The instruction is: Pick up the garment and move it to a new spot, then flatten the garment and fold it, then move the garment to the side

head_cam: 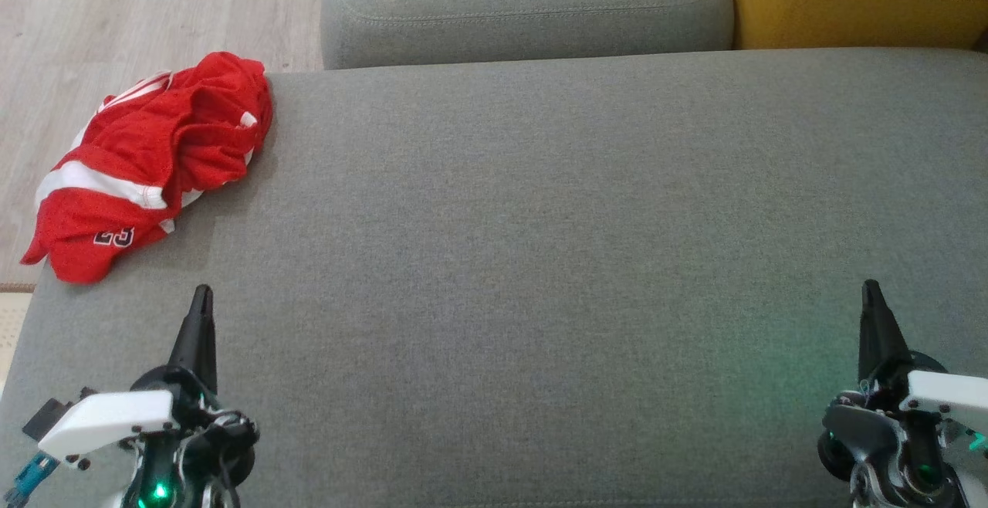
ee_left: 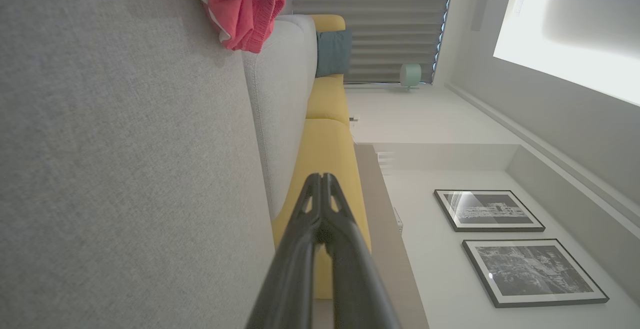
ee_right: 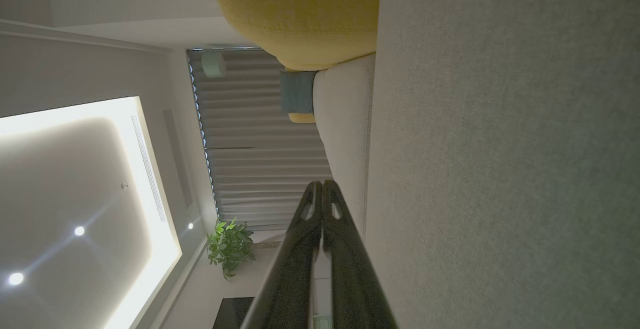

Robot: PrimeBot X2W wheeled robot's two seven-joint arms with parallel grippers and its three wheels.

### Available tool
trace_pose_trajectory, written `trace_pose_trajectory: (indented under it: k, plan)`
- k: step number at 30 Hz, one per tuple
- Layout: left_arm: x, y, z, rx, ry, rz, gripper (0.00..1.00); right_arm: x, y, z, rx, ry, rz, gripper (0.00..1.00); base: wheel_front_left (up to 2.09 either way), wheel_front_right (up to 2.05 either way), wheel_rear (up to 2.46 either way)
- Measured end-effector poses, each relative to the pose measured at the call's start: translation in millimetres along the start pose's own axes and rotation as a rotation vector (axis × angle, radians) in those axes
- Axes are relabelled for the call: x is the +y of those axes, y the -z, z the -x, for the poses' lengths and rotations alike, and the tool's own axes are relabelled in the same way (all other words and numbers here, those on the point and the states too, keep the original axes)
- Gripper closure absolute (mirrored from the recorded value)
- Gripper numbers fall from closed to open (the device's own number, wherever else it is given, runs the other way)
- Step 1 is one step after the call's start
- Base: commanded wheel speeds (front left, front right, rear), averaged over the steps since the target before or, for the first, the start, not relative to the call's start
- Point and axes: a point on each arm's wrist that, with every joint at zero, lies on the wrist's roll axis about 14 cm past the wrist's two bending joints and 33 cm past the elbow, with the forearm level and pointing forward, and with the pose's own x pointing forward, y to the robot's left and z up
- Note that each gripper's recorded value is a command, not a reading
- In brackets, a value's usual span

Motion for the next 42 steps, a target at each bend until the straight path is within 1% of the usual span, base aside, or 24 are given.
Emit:
trace_pose_trajectory:
  k: [42]
  plan:
    - [0.0, 0.0, 0.0, 0.0, 0.0, 0.0, 1.0, 0.0, 0.0, 0.0, 0.0, 0.0, 0.0, 1.0, 0.0, 0.0, 0.0]
